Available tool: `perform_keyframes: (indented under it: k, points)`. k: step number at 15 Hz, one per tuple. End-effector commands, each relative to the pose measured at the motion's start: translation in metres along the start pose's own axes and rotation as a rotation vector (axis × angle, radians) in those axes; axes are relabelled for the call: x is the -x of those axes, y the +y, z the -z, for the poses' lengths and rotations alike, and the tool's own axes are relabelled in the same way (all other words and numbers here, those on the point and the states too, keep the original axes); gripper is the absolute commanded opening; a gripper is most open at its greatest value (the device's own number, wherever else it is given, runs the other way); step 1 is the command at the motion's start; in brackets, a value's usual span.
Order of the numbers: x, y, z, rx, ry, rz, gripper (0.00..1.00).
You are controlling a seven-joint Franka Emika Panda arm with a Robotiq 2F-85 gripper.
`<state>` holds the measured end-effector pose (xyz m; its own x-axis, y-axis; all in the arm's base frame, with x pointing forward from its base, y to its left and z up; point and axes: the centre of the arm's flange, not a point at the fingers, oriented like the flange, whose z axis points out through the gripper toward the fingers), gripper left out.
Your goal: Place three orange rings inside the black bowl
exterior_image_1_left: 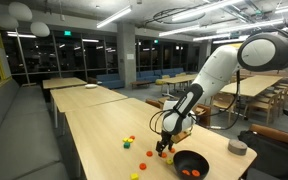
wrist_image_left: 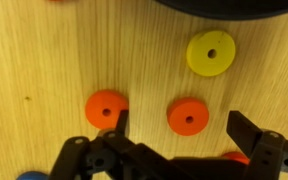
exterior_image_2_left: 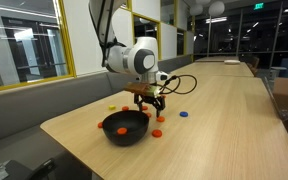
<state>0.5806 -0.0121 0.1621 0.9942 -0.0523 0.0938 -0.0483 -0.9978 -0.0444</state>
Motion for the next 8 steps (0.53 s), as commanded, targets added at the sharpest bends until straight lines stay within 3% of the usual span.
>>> perform_keyframes:
  k: [1,8]
  points:
    - [-0.005,-0.009,0.001,0.013,-0.019,0.019,1.0]
    - [-0.006,-0.023,0.004,0.01,-0.029,0.039,1.0]
